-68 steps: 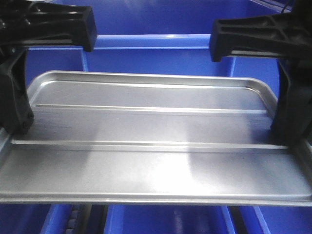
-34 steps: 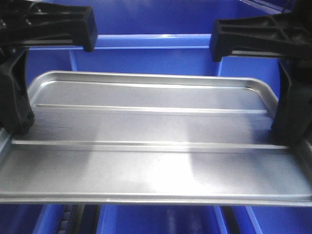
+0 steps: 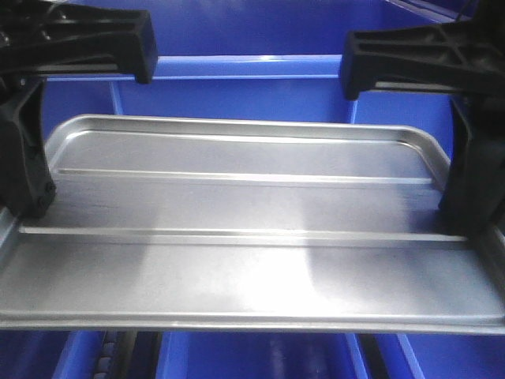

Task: Grab silver tray and place in blue box
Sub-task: 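Position the held tray above the blue bin with both grippers, then lower the tray with both grippers down into the blue bin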

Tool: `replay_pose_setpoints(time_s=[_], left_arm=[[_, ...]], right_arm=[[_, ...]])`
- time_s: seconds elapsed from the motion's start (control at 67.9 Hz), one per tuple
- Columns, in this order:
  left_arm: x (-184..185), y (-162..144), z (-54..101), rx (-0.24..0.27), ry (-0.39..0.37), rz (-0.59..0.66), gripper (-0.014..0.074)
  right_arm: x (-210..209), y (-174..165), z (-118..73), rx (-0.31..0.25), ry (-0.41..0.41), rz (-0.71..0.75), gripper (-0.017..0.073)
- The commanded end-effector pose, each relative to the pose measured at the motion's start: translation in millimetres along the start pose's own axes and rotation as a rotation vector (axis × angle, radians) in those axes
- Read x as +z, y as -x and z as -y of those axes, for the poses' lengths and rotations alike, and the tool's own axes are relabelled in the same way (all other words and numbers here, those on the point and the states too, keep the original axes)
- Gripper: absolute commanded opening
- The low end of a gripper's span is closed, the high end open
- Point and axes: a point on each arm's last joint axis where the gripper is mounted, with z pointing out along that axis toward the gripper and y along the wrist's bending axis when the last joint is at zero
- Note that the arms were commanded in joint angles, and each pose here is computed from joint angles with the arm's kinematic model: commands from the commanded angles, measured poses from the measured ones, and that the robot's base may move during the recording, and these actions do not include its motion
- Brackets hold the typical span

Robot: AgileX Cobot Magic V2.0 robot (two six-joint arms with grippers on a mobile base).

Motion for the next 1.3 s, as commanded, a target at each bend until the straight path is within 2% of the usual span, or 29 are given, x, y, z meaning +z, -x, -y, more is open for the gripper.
replay_pose_setpoints(time_s=[0.0, 0.442, 0.766, 0.825, 0.899, 0.958, 1.09, 1.179, 1.223, 1.282], left_arm=[[-14, 4, 2.9, -0.001, -0.071, 0.043, -0.01], [-13, 7, 3.4, 0.011, -0.071, 0.068, -0.01], [-22, 13, 3.7, 0.006, -0.062, 0.09, -0.01], [-28, 17, 4.6, 0.02, -0.065, 0.11, -0.01], [-39, 25, 7.4, 0.062, -0.084, 0.137, -0.01], [-49, 31, 9.7, 0.069, -0.113, 0.153, -0.01], [-69, 49, 10.9, 0.031, -0.163, 0.206, -0.01], [-77, 62, 6.5, -0.004, -0.17, 0.245, -0.01], [-81, 68, 3.9, -0.011, -0.169, 0.266, -0.01], [-84, 77, 1.5, 0.005, -0.16, 0.286, -0.01]], right_arm=[[-15, 9, -5.0, 0.001, 0.085, 0.075, 0.0056], [-15, 10, -5.2, -0.004, 0.087, 0.082, 0.0056], [-23, 14, -5.1, -0.04, 0.063, 0.084, 0.0056], [-32, 19, -7.2, -0.06, 0.065, 0.103, 0.0056], [-43, 26, -10.0, -0.073, 0.077, 0.127, 0.0056], [-54, 32, -13.1, -0.08, 0.094, 0.148, 0.0056], [-77, 45, -20.4, -0.099, 0.149, 0.199, 0.0056], [-88, 56, -23.8, -0.105, 0.165, 0.229, 0.0056], [-92, 62, -25.4, -0.109, 0.17, 0.242, 0.0056], [-94, 69, -27.9, -0.116, 0.167, 0.256, 0.0056]])
